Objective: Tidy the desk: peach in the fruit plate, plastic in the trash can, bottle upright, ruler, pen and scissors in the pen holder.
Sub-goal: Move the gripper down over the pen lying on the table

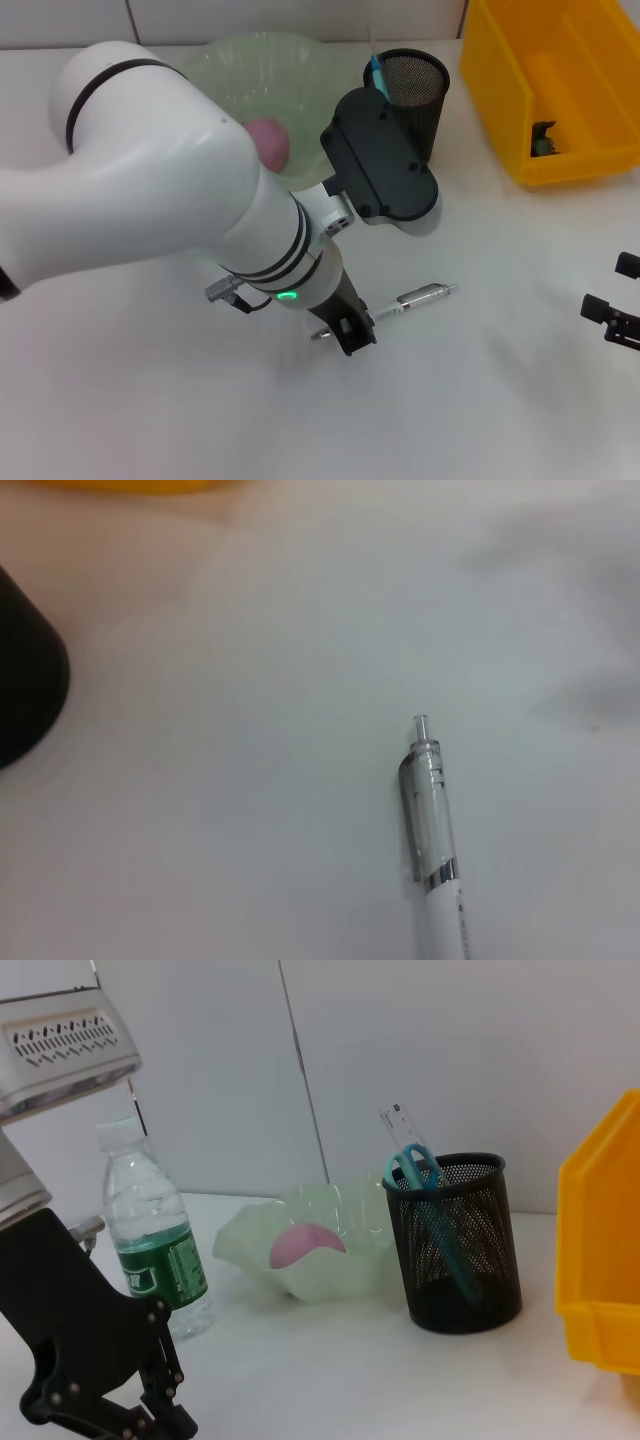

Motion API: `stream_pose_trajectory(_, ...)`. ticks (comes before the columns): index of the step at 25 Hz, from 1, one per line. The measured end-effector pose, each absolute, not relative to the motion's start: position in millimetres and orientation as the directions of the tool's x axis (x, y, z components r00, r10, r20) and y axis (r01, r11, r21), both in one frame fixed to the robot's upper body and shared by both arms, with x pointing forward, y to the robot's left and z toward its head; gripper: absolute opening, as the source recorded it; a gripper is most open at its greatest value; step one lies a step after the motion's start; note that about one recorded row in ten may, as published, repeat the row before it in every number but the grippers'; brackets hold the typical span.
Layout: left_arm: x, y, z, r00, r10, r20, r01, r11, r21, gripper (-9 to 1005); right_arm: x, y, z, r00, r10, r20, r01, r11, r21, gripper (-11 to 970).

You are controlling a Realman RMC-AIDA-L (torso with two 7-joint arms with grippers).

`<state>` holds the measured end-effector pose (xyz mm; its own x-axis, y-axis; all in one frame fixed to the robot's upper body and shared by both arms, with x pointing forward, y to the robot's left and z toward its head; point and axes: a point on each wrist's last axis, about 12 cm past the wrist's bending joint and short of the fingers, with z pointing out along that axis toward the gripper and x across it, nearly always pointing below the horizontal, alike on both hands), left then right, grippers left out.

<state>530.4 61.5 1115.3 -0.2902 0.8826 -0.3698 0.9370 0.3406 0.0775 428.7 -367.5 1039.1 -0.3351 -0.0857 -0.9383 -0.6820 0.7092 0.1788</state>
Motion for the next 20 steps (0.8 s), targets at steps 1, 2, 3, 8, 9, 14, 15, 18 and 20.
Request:
stream_pose_trajectory(1, 530.4, 61.5, 1115.3, -0.29, 0.883, -0.37, 0.937, 0.341, 0.078, 115, 428.7, -367.5, 1039.1, -0.336, -0.085, -0.938, -0.682, 0.709, 0.18, 823)
stream_pose_trajectory(2, 530.4, 61.7, 1115.1, -0.29, 0.883, -0.37, 0.937, 0.34, 0.078, 115, 428.7, -367.5, 1039.1, -0.336, -0.085, -0.938, -0.682, 0.709, 0.18, 823)
stream_pose_trajectory(3, 530.3, 61.8, 1115.0, -0.289, 0.883, -0.369, 0.937, 0.34, 0.077, 115, 428.8, -367.6, 1038.9, -0.337, -0.085, -0.938, -0.681, 0.71, 0.18, 823)
stream_pose_trajectory(8, 531.3, 63.9, 1111.6, -0.289, 0.889, -0.355, 0.939, 0.336, 0.076, 114, 429.6, -368.0, 1038.5, -0.34, -0.088, -0.936, -0.677, 0.714, 0.178, 823)
stream_pose_trajectory(9, 531.3, 63.9, 1111.5, -0.289, 0.889, -0.355, 0.939, 0.336, 0.076, 114, 429.6, -368.0, 1038.5, -0.34, -0.088, -0.936, -0.677, 0.714, 0.179, 823)
stream_pose_trajectory(14, 530.2, 63.2, 1112.1, -0.281, 0.891, -0.357, 0.941, 0.329, 0.08, 113, 429.9, -367.8, 1038.5, -0.34, -0.088, -0.936, -0.677, 0.714, 0.179, 823)
stream_pose_trajectory(15, 529.8, 63.0, 1112.0, -0.28, 0.892, -0.356, 0.941, 0.328, 0.081, 113, 429.9, -367.8, 1038.5, -0.34, -0.088, -0.936, -0.677, 0.714, 0.179, 823)
stream_pose_trajectory(18, 530.2, 63.2, 1112.4, -0.285, 0.889, -0.358, 0.94, 0.333, 0.08, 112, 429.9, -367.8, 1038.5, -0.34, -0.088, -0.936, -0.677, 0.714, 0.179, 823)
stream_pose_trajectory(20, 530.8, 63.9, 1112.9, -0.289, 0.888, -0.357, 0.938, 0.337, 0.078, 127, 429.9, -367.8, 1038.5, -0.341, -0.087, -0.936, -0.677, 0.714, 0.18, 823)
